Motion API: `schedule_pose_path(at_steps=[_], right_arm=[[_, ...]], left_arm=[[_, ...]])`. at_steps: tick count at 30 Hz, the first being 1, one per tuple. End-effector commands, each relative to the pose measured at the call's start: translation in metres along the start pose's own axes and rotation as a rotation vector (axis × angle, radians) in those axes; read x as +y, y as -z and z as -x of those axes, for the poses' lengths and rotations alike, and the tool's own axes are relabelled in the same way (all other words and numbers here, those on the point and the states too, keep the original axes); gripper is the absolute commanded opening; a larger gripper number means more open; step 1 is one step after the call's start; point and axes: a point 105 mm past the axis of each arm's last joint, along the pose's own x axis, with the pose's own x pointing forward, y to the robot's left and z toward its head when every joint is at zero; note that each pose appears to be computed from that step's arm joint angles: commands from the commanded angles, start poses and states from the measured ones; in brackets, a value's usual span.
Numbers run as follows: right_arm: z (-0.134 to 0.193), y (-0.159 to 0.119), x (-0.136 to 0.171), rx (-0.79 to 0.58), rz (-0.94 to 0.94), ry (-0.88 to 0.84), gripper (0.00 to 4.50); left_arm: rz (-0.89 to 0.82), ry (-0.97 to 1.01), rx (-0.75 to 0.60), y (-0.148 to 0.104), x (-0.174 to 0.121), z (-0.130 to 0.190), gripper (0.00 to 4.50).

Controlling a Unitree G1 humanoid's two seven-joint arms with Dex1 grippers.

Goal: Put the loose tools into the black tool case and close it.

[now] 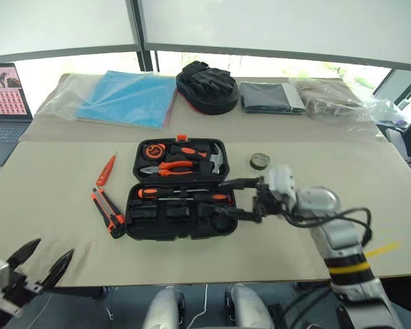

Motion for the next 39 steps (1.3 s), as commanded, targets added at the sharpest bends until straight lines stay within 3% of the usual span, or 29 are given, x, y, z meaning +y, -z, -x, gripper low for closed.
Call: schedule_pose_path(at_steps=[1, 6, 9, 14, 16, 20, 24, 33, 36, 39], right_arm=[[0.032, -0.010, -0.005, -0.097, 0.096, 0.157, 4.41], [0.046, -0.013, -0.004, -0.163, 0.022, 0.262, 4.41], [0.042, -0.019, -0.002, -0.191, 0.032, 0.275, 4.41], [0.033, -0.045, -0.010, -0.252, 0.076, 0.314, 4.41], [0.028, -0.056, -0.015, -0.279, 0.084, 0.325, 4.41], [0.018, -0.070, -0.021, -0.320, 0.089, 0.332, 4.41], [0.008, -0.075, -0.024, -0.325, 0.090, 0.324, 4.41], [0.000, -0.074, -0.017, -0.320, 0.079, 0.299, 4.41], [0.000, -0.069, -0.012, -0.294, 0.077, 0.276, 4.50], [0.000, -0.066, -0.008, -0.275, 0.083, 0.260, 4.50]], left_arm=[[0.012, -0.167, 0.016, -0.002, 0.023, 0.013, 4.50], [0.105, -0.163, 0.017, -0.014, 0.021, 0.002, 4.50], [0.142, -0.133, 0.054, -0.028, 0.018, -0.021, 4.50], [0.144, -0.047, 0.115, -0.069, 0.007, -0.088, 4.50], [0.128, -0.022, 0.217, -0.075, 0.000, -0.116, 4.50], [0.148, -0.011, 0.288, -0.089, -0.007, -0.162, 4.50], [0.141, -0.006, 0.368, -0.081, -0.008, -0.200, 4.50], [0.074, 0.002, 0.430, -0.072, -0.010, -0.240, 4.50], [0.087, 0.026, 0.454, -0.068, -0.014, -0.244, 3.77], [0.083, 0.041, 0.465, -0.064, -0.015, -0.243, 2.63]])
